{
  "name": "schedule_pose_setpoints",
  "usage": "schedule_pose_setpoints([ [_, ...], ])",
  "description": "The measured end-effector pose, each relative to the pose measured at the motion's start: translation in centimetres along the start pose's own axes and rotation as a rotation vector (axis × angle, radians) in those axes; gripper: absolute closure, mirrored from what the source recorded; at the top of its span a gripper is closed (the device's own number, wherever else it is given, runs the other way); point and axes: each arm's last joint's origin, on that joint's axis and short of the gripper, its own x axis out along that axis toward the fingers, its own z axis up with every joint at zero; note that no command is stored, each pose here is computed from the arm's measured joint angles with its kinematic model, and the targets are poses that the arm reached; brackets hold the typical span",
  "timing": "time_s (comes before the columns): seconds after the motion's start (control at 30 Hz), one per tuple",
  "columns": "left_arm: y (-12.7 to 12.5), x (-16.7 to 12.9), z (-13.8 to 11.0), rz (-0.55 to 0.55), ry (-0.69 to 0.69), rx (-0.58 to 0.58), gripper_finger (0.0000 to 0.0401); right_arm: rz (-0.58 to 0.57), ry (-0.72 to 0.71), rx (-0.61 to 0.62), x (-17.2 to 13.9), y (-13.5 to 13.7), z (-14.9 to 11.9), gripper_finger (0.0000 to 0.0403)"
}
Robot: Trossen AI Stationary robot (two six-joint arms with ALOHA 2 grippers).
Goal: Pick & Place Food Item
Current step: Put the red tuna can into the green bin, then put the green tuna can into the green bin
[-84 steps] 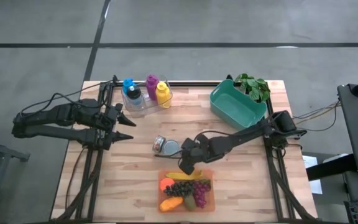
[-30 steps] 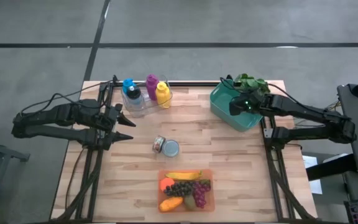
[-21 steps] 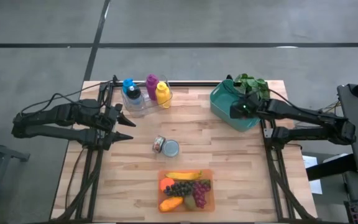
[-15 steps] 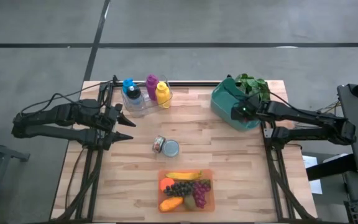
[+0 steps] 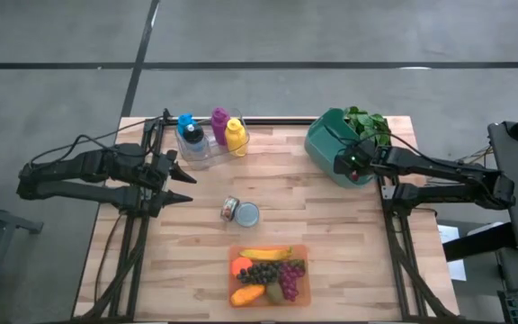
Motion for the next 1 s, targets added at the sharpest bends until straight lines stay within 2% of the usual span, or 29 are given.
schedule_pose_setpoints([
  [0.13,0.0,0.0,0.0,0.0,0.0,0.0,0.0126,0.006,-0.003,-0.005,-0.1,0.1,0.1,0.0231],
  [0.53,0.0,0.0,0.0,0.0,0.0,0.0,0.0126,0.013,-0.007,-0.03,-0.4,0.3,0.3,0.0147],
  [0.8,0.0,0.0,0.0,0.0,0.0,0.0,0.0126,0.043,-0.081,-0.069,-1.8,1.3,1.5,0.0141],
  [1.0,0.0,0.0,0.0,0.0,0.0,0.0,0.0126,0.119,-0.178,-0.209,-4.8,3.1,3.6,0.014],
])
